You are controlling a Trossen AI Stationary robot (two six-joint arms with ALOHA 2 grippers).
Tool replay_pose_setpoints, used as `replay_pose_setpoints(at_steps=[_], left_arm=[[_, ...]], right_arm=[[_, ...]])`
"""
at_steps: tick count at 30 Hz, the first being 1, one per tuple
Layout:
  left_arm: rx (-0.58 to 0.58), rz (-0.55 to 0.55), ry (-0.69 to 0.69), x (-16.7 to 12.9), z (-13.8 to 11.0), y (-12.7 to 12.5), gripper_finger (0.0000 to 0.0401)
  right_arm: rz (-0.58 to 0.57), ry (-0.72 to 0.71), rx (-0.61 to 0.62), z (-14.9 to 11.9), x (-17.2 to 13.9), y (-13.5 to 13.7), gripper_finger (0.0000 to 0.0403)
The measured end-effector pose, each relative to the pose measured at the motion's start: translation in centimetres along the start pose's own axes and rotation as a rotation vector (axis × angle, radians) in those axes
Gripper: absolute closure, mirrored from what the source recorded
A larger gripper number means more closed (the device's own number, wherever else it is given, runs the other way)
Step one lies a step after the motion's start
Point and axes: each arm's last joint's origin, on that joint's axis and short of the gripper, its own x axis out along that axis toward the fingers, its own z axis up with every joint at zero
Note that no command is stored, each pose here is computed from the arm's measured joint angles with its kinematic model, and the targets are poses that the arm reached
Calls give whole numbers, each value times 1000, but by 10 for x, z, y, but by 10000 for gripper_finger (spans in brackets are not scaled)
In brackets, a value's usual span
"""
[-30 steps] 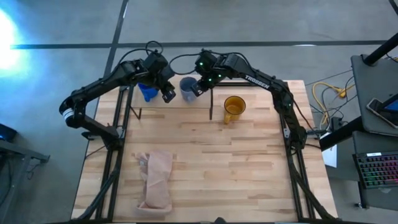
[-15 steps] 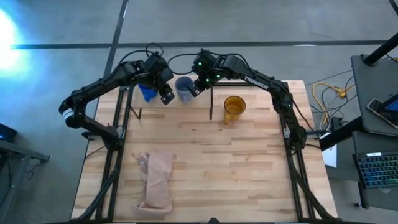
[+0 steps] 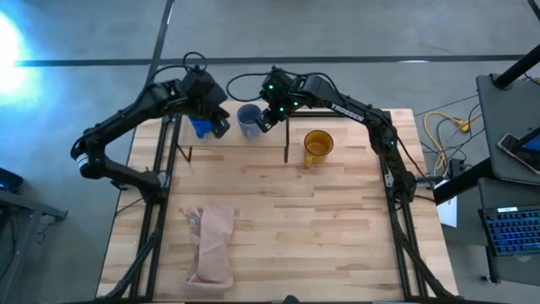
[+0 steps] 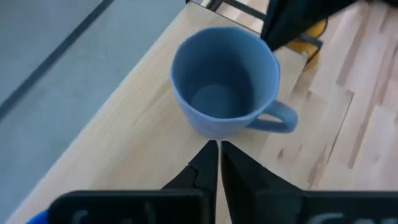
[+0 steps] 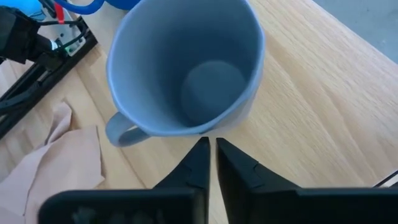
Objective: Stack small to large cups/mugs on shelf
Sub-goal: Put the light blue mug on the shelf
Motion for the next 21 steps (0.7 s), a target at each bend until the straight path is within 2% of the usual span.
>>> replay_pose_setpoints(at_steps=[6, 11, 16, 21], left_arm=[[-191, -8, 42, 15, 10, 3, 334], [-294, 27, 84, 28, 22, 4, 291], [-312, 102, 63, 21, 34, 6, 283], [-344, 126, 85, 19, 40, 7, 283]], right_arm=[[-22, 32, 35, -3, -1, -2, 317], [-135, 64, 43, -10, -9, -6, 272], [-194, 45, 20, -12, -25, -6, 249], [-232, 11, 13, -12, -41, -8, 238]])
